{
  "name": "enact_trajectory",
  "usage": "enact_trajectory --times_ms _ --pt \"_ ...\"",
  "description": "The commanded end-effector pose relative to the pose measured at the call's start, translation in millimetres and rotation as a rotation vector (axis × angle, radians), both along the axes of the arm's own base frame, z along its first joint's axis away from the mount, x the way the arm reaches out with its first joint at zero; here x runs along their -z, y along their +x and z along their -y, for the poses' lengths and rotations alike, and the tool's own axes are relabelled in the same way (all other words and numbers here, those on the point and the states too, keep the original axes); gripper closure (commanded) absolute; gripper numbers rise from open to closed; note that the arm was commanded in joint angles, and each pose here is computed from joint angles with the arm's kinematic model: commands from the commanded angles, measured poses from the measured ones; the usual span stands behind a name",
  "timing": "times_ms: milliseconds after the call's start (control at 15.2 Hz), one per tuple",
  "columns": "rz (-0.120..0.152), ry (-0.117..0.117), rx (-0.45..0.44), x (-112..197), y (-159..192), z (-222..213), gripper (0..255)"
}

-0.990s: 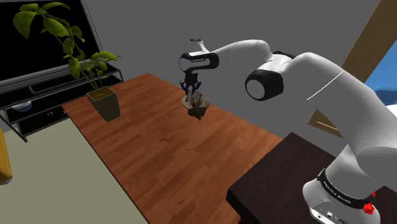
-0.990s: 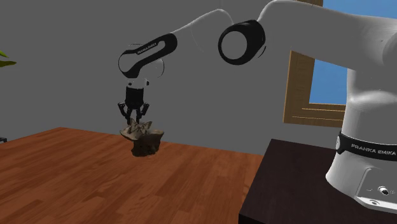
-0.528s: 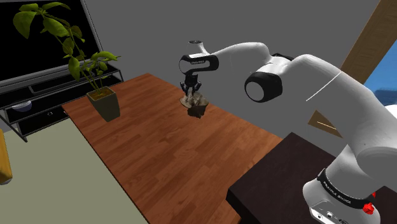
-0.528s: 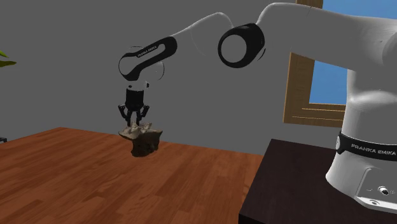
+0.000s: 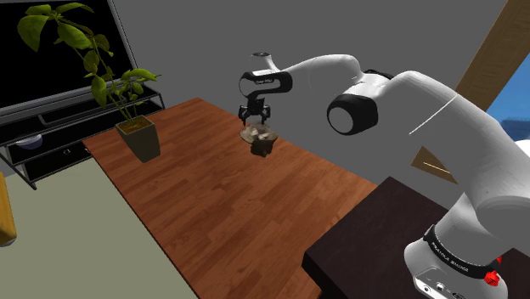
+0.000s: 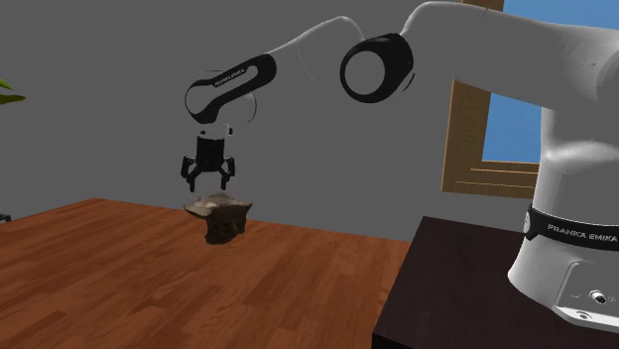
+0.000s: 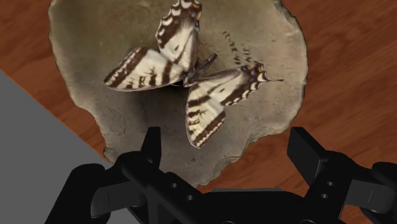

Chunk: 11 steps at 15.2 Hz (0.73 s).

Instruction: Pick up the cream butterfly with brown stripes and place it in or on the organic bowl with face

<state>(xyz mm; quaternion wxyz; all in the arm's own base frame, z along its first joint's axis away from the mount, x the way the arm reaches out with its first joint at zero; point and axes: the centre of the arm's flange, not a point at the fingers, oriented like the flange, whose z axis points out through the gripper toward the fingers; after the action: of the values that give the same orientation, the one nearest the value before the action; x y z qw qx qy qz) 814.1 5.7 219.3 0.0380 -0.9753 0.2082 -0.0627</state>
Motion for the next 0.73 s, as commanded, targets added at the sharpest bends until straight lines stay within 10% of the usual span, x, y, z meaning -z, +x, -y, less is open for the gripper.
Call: enact_trajectory --times_ms 0,660 --pt "0.001 0.000 0.000 -20 -3 0 0" --pt "0.001 0.000 0.000 -43 -6 1 0"
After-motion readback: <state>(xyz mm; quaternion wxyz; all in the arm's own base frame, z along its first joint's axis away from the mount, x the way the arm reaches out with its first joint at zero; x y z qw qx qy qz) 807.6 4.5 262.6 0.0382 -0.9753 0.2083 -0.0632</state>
